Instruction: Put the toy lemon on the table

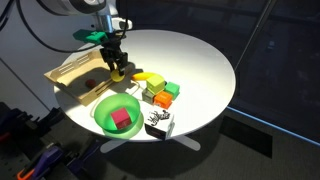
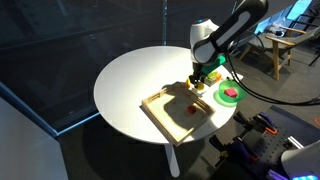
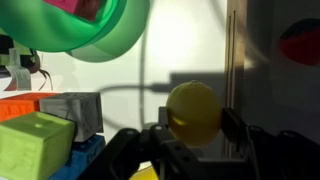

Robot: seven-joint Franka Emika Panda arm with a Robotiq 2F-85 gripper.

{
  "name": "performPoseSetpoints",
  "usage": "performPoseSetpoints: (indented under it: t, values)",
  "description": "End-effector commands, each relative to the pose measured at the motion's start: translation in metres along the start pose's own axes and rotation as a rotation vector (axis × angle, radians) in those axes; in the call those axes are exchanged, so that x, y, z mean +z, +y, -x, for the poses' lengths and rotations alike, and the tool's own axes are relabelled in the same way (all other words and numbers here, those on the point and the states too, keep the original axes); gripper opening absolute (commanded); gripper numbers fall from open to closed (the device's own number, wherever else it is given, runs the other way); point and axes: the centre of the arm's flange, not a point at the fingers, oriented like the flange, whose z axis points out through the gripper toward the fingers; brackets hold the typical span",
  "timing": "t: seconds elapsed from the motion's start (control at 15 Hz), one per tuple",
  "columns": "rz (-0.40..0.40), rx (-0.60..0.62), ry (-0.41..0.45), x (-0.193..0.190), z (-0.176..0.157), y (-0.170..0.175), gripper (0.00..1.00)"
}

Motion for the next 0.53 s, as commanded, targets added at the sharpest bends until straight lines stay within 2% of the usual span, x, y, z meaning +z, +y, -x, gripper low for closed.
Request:
performPoseSetpoints:
  t: [0.0, 0.47]
  values:
    - [-0.01, -0.044, 0.014, 0.002, 0.003, 0.016, 0.31]
    - [0.01, -0.169, 0.009, 0.021, 0.0, 0.016, 0.31]
